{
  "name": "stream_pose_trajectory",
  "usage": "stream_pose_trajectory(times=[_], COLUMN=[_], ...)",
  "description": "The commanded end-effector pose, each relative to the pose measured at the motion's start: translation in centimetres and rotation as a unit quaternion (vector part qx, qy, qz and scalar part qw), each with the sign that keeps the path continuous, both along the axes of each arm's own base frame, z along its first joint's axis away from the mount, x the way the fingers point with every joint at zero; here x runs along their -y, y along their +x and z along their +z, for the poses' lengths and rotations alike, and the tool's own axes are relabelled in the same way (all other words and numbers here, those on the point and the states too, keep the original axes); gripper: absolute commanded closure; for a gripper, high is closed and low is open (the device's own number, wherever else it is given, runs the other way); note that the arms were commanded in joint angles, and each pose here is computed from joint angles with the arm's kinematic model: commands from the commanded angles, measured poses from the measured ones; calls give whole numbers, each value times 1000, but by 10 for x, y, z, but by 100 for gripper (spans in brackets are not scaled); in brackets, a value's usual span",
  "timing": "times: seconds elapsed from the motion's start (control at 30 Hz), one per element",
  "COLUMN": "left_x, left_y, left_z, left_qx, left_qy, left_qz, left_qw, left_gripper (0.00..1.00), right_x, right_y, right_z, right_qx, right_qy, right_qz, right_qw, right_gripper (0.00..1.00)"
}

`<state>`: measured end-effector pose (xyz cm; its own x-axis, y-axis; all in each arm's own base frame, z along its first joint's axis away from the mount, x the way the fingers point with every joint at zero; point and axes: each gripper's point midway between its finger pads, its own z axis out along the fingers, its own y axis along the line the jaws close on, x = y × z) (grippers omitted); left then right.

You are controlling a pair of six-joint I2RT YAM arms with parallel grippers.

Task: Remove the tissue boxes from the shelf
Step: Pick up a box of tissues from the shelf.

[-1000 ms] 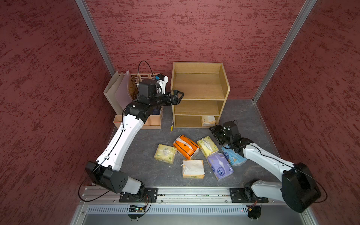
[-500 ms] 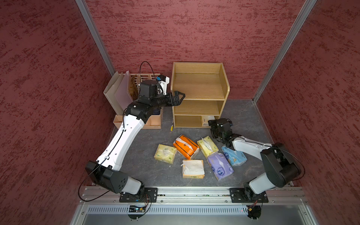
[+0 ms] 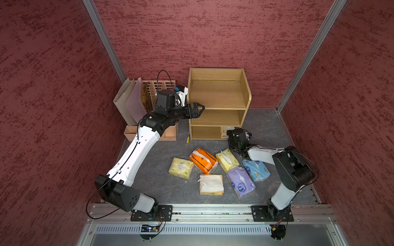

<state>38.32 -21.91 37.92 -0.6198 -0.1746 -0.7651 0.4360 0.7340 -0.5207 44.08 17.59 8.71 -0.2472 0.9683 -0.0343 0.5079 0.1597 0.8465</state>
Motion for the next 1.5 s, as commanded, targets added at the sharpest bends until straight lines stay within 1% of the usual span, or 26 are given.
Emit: stream_pose_trajectory(times=[0.0,0.17,0.3,0.37,0.5,0.63,0.73,0.87,0.93,1.13,1.2,1.33,1.47], left_x=[2,2,9,12,11,8,6,6,5,0,-1,-3,-8], left_y=[2,3,-2,-4,-5,-5,-5,-5,-5,-5,-5,-5,-1], left_z=[2,7,15,15,13,16,17,18,19,26,27,30,34], left_qx=[8,12,20,20,19,28,30,31,33,44,47,53,59], left_qy=[-3,-8,-18,-16,-9,-4,-2,-3,-3,-6,-5,-3,-5], left_qz=[3,6,-2,-4,-2,6,9,10,13,26,26,30,37], left_qw=[1000,1000,1000,1000,1000,1000,1000,999,999,999,999,998,998], left_gripper=[0,0,0,0,0,0,0,0,0,0,0,0,0], right_x=[3,1,-3,-4,2,7,10,11,7,-9,-12,-13,-12], right_y=[15,22,26,27,20,10,3,-2,-6,-24,-32,-48,-73], right_z=[1,-9,-18,-22,-30,-34,-33,-26,-21,-10,-3,14,22], right_qx=[8,-16,-35,-41,-61,-73,-74,-72,-74,-95,-95,-90,-108], right_qy=[9,10,6,4,0,-3,-6,-16,-23,-45,-49,-46,-57], right_qz=[-27,-39,-36,-37,-48,-54,-54,-37,-17,76,102,130,171], right_qw=[1000,999,999,998,997,996,996,997,997,992,989,986,978], right_gripper=[31,31,31,35,53,81,99,100,100,100,100,100,100])
